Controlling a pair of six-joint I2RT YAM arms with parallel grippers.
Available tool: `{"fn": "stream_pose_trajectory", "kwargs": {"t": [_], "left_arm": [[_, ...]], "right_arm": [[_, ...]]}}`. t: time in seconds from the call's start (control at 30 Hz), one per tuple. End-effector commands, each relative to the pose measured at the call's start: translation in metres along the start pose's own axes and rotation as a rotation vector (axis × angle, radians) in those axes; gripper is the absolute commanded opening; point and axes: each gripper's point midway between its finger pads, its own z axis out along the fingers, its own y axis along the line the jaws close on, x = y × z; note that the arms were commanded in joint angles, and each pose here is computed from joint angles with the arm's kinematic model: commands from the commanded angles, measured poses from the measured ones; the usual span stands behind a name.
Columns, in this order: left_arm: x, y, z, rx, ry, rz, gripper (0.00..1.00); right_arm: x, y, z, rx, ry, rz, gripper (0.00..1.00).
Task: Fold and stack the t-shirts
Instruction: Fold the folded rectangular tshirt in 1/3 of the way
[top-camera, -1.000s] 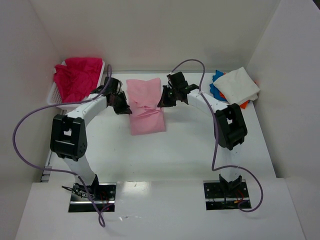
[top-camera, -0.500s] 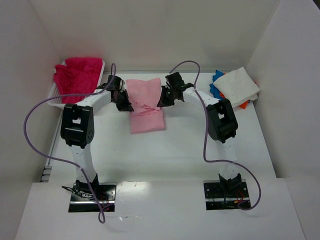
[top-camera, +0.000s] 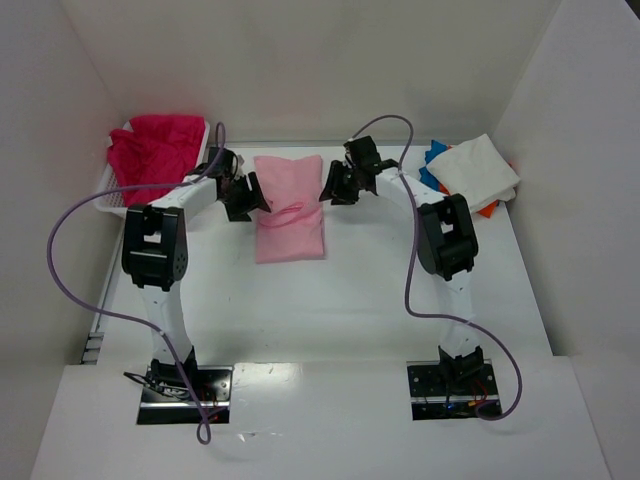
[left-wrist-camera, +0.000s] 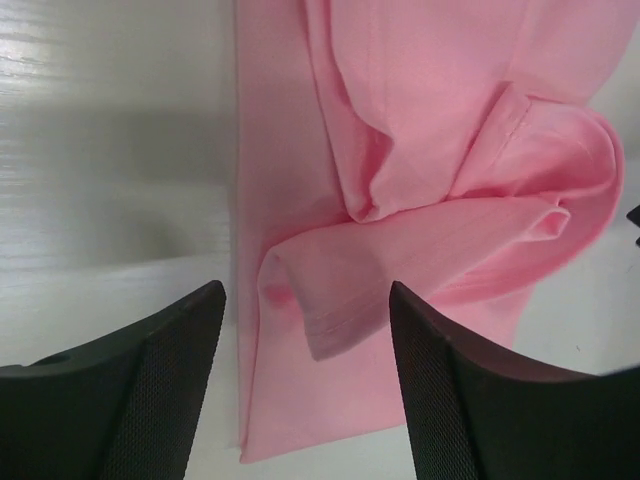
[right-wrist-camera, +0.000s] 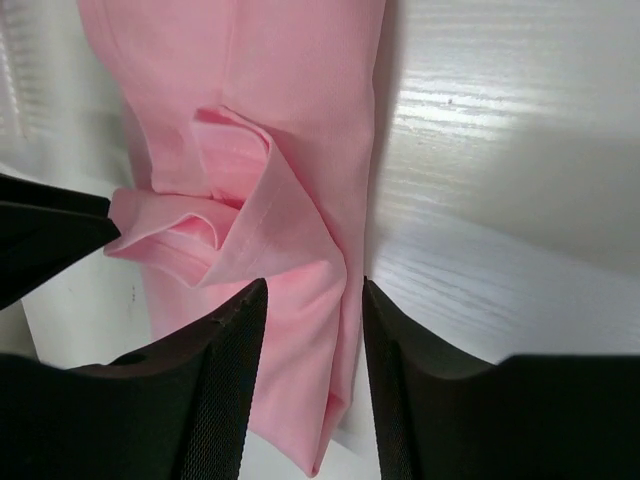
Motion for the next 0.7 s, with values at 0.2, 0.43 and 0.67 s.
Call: {"fn": "stream_pose_trajectory", "kwargs": {"t": [0.2, 0.43, 0.67], "left_arm": [[-0.037, -0.061, -0.091, 0.183, -0.242, 0.151, 0.74], [0.023, -0.078, -0.084, 0.322, -0.128, 0.143, 0.18], [0.068, -0.058, -0.050, 0.272, -0.024, 0.091, 0.01]], "right_arm": [[-0.030, 0.044, -0.066, -0.110, -0.151, -0.077, 0.14], [0.016, 0.049, -0.049, -0.142, -0.056, -0.086, 0.05], [0.047, 0.048, -0.012, -0.128, 0.032, -0.094, 0.05]]}}
